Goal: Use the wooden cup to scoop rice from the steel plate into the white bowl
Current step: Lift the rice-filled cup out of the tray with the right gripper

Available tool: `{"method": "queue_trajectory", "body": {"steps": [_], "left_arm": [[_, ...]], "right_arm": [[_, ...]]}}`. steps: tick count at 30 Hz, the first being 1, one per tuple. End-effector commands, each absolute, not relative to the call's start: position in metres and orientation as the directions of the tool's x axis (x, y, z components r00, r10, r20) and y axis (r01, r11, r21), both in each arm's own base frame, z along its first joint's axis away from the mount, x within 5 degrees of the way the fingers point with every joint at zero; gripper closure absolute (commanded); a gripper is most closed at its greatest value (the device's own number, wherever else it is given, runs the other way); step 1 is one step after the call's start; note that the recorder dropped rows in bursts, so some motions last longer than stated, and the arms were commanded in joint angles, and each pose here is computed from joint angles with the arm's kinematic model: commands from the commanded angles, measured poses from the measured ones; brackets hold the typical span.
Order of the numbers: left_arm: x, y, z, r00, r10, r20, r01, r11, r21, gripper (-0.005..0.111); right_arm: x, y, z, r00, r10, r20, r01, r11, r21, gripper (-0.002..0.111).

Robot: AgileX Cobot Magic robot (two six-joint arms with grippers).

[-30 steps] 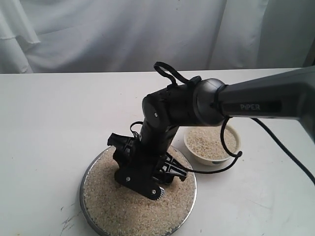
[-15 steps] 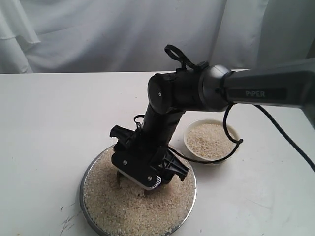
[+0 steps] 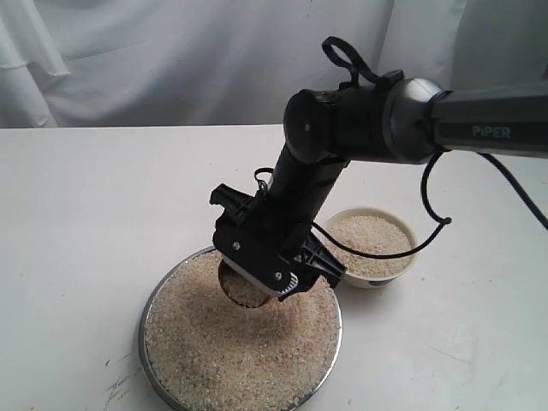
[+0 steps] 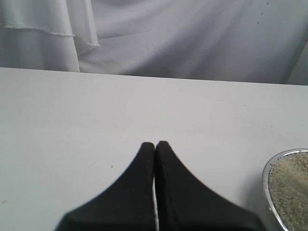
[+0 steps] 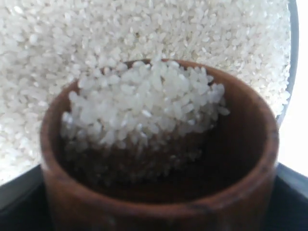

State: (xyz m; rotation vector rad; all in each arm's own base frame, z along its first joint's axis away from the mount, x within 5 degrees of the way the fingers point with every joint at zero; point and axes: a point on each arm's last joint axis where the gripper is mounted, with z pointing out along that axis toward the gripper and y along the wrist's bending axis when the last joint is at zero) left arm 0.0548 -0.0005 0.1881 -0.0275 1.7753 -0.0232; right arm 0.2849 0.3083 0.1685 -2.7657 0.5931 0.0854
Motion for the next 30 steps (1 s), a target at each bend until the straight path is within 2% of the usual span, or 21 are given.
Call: {"method": "queue_trajectory", "body": {"steps": [1,6,10,17,22,30], "left_arm": [[0.055,-0.001,0.187,-0.196,-0.035,-0.98,-0.005,0.999,-0.035,0.107],[0.055,-0.001,0.187,-0.196,-0.035,-0.98,-0.005,0.999,-0.035,0.107],[0.055,-0.001,0.187,-0.196,-0.035,-0.98,-0.005,0.999,-0.035,0.107],[0.055,-0.001,0.187,-0.196,-0.035,-0.98,-0.005,0.999,-0.035,0.107],[0.055,-0.001,0.187,-0.196,-0.035,-0.98,-0.005,0.999,-0.035,0.107],[0.055,-0.001,0.187,-0.196,-0.035,-0.98,-0.005,0.999,-0.035,0.107]], "right_arm": [[0.29,0.297,0.184,0.898,-0.417,-0.143,-0.441,-0.852,-0.284,0.108],[0.297,0.284,0.191,0.881,-0.445,-0.163,-0.474,-0.837,-0.275,0.108],[0.297,0.278,0.194,0.849,-0.466,-0.25,-0.523,-0.811,-0.262,0.108],[0.293,0.276,0.195,0.831,-0.471,-0.296,-0.539,-0.813,-0.219,0.108],[0.303,0.265,0.195,0.775,-0.543,-0.323,-0.618,-0.758,-0.206,0.108],[0.335,0.221,0.205,0.684,-0.657,-0.319,-0.728,-0.648,-0.226,0.108]]}}
